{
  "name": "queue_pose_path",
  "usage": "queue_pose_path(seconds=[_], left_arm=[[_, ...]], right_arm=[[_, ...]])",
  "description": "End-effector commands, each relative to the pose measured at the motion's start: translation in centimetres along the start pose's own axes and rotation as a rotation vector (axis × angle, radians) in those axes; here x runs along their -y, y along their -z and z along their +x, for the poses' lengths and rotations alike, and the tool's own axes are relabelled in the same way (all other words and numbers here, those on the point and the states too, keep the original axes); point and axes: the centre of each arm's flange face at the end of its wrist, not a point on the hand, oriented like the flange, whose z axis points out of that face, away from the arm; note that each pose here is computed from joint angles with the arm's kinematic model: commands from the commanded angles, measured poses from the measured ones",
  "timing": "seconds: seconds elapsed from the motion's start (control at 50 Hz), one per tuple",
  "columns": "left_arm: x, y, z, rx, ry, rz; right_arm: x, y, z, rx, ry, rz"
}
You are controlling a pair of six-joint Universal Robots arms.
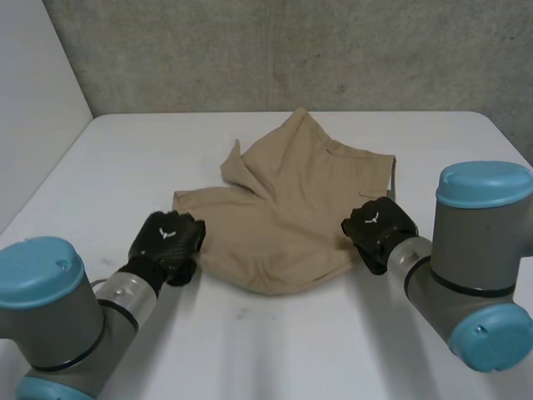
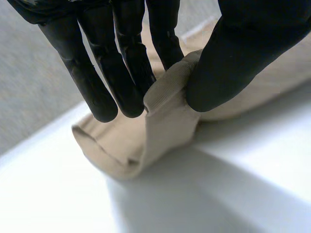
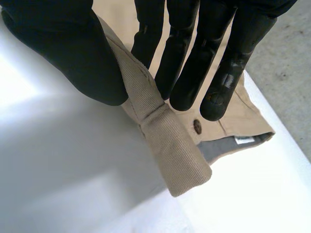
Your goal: Fold the shorts.
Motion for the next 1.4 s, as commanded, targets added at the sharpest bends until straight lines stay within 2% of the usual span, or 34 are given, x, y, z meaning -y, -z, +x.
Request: queue_pose_path(seconds=[0.02, 0.1, 0.2, 0.28, 0.36, 0.48, 0.56, 0.58, 0.62, 0.64, 0.66, 0.7, 0.72, 0.74, 0.78, 0.8, 0.82, 0.88, 0.92, 1.04, 1.18, 1.28, 1.4], left_arm=[[2.7, 3.5, -0.7, -0.032, -0.039, -0.136], [4.8, 6.5, -1.0, -0.059, -0.033, -0.209], [6.4, 10.4, -0.7, -0.131, -0.054, -0.332], [6.2, 12.3, 0.4, -0.247, -0.115, -0.397], [5.4, 11.8, 0.5, -0.277, -0.155, -0.382], [2.9, 6.1, 0.2, -0.238, -0.181, -0.358], [4.0, 2.1, -1.5, -0.115, -0.218, -0.305], [4.6, 1.3, -1.9, -0.084, -0.226, -0.287], [7.4, -1.1, -3.6, 0.039, -0.24, -0.197], [8.6, -1.8, -4.3, 0.079, -0.24, -0.154], [11.8, -3.0, -5.6, 0.163, -0.242, -0.043], [14.8, -3.7, -6.6, 0.227, -0.236, 0.079], [16.6, -3.9, -7.1, 0.256, -0.227, 0.153], [19.8, -4.1, -8.2, 0.32, -0.201, 0.304], [22.7, -4.2, -9.2, 0.379, -0.167, 0.464], [23.8, -4.1, -9.9, 0.41, -0.148, 0.536], [26.3, -3.2, -10.5, 0.452, -0.109, 0.693], [29.9, -0.6, -11.3, 0.505, -0.062, 0.907], [31.0, 1.0, -11.5, 0.535, -0.045, 0.996], [28.1, 0.4, -11.0, 0.52, -0.037, 0.914], [21.0, -1.3, -9.0, 0.453, -0.043, 0.688], [14.9, -1.8, -6.9, 0.386, -0.047, 0.505], [5.7, -2.1, -3.5, 0.279, -0.057, 0.216]], right_arm=[[1.0, 3.3, 0.7, 0.021, 0.015, -0.015], [1.2, 6.0, 0.6, 0.096, 0.053, -0.097], [0.8, 10.2, 0.0, 0.277, 0.196, -0.236], [1.1, 10.7, -0.1, 0.322, 0.211, -0.22], [0.5, 10.2, -0.3, 0.344, 0.203, -0.233], [-1.6, 7.8, -1.7, 0.407, 0.219, -0.331], [-0.1, 5.8, -0.1, 0.304, 0.238, -0.292], [1.2, 4.9, 1.1, 0.234, 0.242, -0.239], [3.0, 4.0, 2.6, 0.142, 0.236, -0.163], [5.2, 3.3, 4.4, 0.042, 0.234, -0.067], [6.3, 3.0, 5.3, -0.01, 0.23, -0.017], [8.8, 2.8, 7.2, -0.121, 0.211, 0.096], [11.6, 3.0, 9.4, -0.243, 0.181, 0.226], [13.0, 3.3, 10.5, -0.305, 0.164, 0.293], [15.7, 4.3, 12.6, -0.425, 0.124, 0.434], [17.9, 5.4, 14.2, -0.533, 0.088, 0.571], [18.7, 5.9, 14.9, -0.582, 0.076, 0.634], [20.8, 7.8, 16.4, -0.722, 0.056, 0.807], [20.9, 8.0, 16.5, -0.74, 0.056, 0.827], [19.4, 6.2, 13.6, -0.627, 0.058, 0.758], [16.5, 3.4, 9.7, -0.487, 0.062, 0.659], [10.9, -0.5, 4.7, -0.302, 0.082, 0.492], [4.6, -3.1, 0.0, -0.13, 0.089, 0.277]])
